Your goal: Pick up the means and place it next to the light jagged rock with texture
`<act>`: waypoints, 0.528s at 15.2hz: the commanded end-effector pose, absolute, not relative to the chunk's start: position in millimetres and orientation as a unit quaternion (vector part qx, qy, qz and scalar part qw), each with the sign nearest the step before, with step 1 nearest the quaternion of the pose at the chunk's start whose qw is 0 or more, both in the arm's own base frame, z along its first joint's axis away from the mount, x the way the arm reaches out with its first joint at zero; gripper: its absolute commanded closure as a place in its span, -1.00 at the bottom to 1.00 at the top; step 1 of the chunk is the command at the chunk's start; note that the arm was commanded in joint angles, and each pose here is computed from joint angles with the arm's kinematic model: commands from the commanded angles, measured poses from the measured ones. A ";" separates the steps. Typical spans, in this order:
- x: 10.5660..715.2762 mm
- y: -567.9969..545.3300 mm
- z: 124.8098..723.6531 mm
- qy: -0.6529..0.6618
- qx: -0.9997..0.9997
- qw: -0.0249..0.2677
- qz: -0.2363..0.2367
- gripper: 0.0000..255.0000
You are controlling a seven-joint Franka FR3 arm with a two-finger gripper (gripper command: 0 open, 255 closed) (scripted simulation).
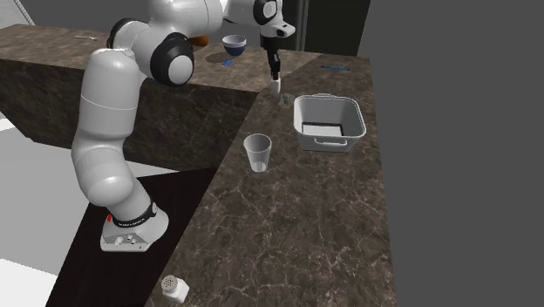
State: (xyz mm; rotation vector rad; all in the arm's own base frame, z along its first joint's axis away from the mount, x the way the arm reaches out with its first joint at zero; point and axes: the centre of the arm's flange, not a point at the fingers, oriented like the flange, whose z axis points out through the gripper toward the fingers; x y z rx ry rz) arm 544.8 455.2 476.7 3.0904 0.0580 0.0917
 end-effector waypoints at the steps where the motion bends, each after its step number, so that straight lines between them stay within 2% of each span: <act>1: 545.8 455.2 465.4 0.019 0.999 0.024 0.030 1.00; 8: 545.8 455.2 428.5 0.019 0.999 0.024 0.030 1.00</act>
